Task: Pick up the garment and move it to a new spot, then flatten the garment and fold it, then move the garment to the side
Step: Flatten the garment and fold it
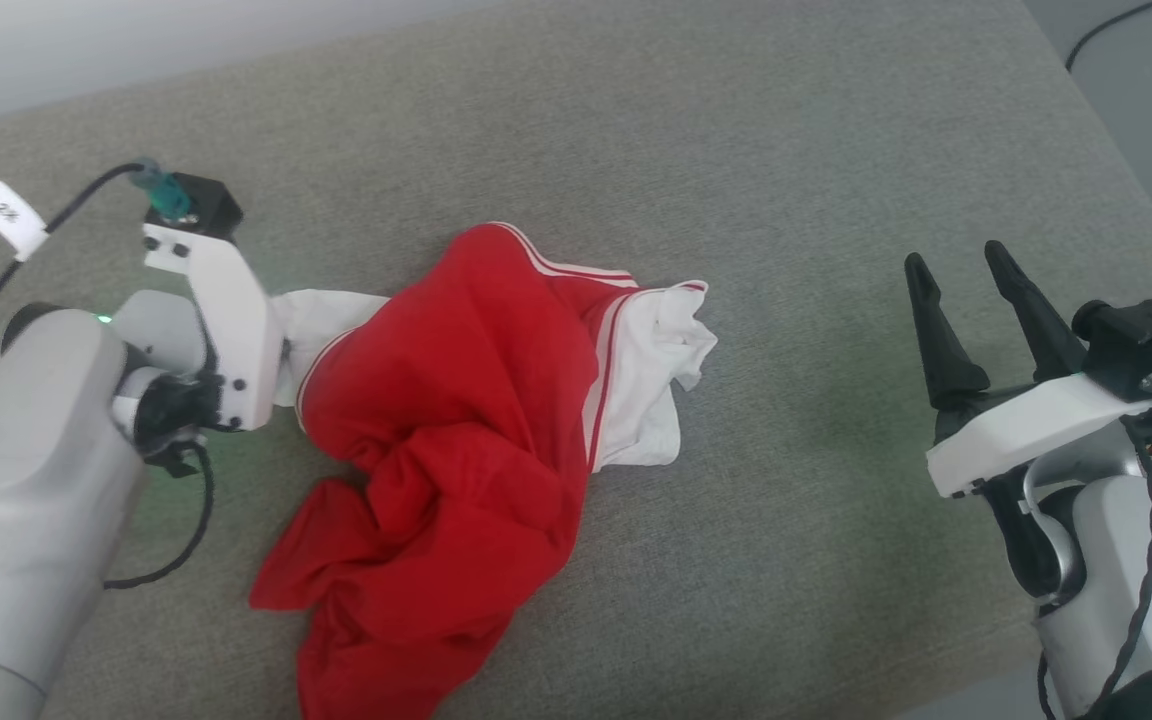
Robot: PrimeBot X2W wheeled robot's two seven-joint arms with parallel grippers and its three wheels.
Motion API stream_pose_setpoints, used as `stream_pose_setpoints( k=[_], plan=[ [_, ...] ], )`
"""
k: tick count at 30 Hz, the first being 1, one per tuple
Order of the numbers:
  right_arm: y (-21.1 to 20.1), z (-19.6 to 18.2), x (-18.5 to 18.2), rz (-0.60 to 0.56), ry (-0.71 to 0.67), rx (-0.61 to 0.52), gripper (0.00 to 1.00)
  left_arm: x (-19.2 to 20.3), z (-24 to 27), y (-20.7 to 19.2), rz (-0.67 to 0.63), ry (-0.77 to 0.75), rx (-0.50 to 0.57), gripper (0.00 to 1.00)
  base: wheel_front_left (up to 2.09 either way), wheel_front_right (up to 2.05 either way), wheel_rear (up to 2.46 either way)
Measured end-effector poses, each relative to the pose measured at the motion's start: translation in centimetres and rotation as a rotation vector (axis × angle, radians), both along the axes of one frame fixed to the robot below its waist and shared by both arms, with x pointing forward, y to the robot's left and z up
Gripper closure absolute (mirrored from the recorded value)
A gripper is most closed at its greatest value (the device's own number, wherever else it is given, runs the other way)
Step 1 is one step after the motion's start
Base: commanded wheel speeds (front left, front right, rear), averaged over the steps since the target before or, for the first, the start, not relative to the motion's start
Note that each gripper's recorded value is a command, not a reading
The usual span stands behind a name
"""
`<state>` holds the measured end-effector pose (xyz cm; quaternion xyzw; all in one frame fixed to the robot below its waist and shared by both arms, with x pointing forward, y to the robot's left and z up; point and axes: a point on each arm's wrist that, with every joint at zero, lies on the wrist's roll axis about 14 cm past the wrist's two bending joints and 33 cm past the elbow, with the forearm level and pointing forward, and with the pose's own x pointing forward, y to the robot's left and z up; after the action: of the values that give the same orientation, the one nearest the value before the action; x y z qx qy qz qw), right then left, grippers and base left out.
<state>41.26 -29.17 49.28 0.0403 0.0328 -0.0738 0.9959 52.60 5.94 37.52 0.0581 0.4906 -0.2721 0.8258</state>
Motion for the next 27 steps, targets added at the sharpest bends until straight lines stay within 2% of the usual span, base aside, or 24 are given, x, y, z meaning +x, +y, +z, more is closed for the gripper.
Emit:
stream_pose_setpoints(
  k=[6, 16, 23, 27],
  plan=[
    [0.1, -0.1, 0.6, 0.006, -0.002, -0.002, 0.00, 0.6, 0.8, 1.3, 0.032, -0.038, 0.000, 1.00, 0.00, 0.00, 0.00],
    [1.0, 0.5, 0.9, 0.042, -0.012, -0.009, 0.00, 2.1, 5.8, 10.0, 0.216, -0.213, 0.091, 1.00, 0.00, 0.00, 0.00],
    [2.7, 1.5, 1.0, 0.091, -0.030, -0.005, 0.00, -1.2, 6.9, 19.5, 0.411, -0.233, 0.260, 1.00, 0.00, 0.00, 0.00],
    [3.3, 1.9, 1.0, 0.107, -0.036, -0.004, 0.00, -4.3, 4.9, 21.9, 0.485, -0.153, 0.286, 1.00, 0.00, 0.00, 0.00]
  ],
)
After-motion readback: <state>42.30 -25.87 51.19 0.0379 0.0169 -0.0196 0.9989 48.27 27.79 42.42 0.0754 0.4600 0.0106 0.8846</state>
